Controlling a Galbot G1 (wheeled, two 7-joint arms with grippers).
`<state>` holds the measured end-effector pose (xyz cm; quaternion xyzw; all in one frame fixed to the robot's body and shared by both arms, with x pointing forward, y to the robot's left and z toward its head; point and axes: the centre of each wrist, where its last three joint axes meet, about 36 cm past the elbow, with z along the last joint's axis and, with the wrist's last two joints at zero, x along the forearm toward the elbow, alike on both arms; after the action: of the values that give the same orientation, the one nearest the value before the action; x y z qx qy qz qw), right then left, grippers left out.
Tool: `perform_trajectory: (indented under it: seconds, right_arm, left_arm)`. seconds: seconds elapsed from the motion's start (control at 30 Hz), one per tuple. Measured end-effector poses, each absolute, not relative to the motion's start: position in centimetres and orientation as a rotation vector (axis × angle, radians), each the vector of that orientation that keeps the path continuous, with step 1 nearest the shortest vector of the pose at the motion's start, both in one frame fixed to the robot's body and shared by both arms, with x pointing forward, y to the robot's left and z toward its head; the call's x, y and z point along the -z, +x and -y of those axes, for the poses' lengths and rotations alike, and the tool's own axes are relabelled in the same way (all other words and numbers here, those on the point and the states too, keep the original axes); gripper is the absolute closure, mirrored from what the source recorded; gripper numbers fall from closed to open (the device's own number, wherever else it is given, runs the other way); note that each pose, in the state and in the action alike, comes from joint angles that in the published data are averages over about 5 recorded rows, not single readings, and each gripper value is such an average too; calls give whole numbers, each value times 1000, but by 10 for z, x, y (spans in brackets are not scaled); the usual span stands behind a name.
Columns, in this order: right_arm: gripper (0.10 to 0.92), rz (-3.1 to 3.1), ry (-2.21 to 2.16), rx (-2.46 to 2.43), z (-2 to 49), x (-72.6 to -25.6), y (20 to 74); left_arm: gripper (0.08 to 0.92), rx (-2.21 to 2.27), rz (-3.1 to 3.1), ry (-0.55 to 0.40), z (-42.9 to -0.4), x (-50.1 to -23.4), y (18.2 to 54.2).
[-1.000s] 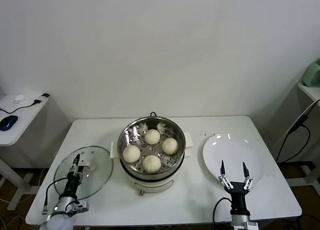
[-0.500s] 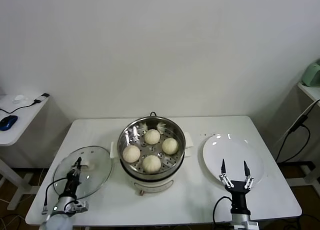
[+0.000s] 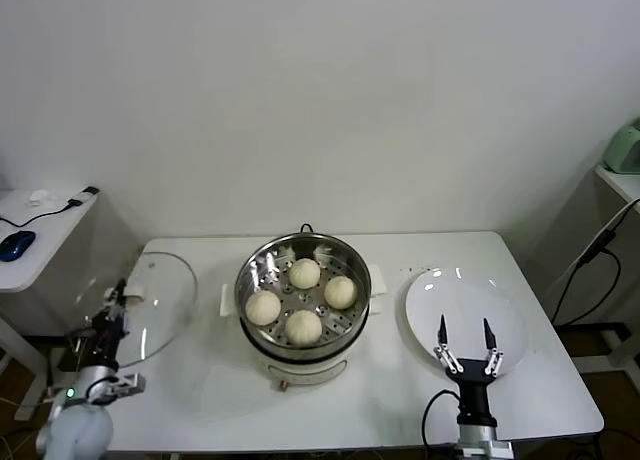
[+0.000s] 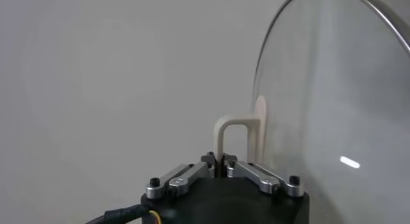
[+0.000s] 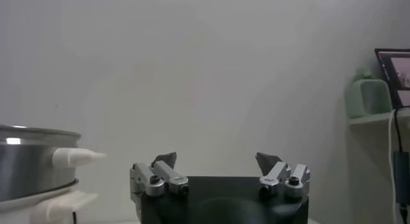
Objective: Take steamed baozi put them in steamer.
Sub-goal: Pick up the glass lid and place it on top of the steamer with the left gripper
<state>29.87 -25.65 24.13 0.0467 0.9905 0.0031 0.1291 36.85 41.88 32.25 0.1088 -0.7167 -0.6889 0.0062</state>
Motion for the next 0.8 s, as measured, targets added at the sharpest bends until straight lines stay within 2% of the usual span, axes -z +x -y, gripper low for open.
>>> perform_trajectory:
  seconds: [0.2, 0.33, 0.43, 0.57, 0.8]
  right_arm:
    - [200, -2872, 157, -2, 260, -245, 305]
    - [200, -2869, 178, 8, 265, -245, 309]
    - [200, -2866, 195, 16, 270, -245, 313]
    - [200, -2866, 223, 26, 278, -243, 317]
    - [200, -2871, 262, 38, 288, -237, 321]
  left_arm:
    - [859, 2171, 2379, 433, -401, -388, 382]
    - [859, 2172, 2489, 412, -370, -424, 389]
    - [859, 2156, 2568, 346, -340, -443, 392]
    - [859, 2131, 2639, 207, -295, -462, 391]
    - [859, 2093, 2639, -51, -225, -476, 379]
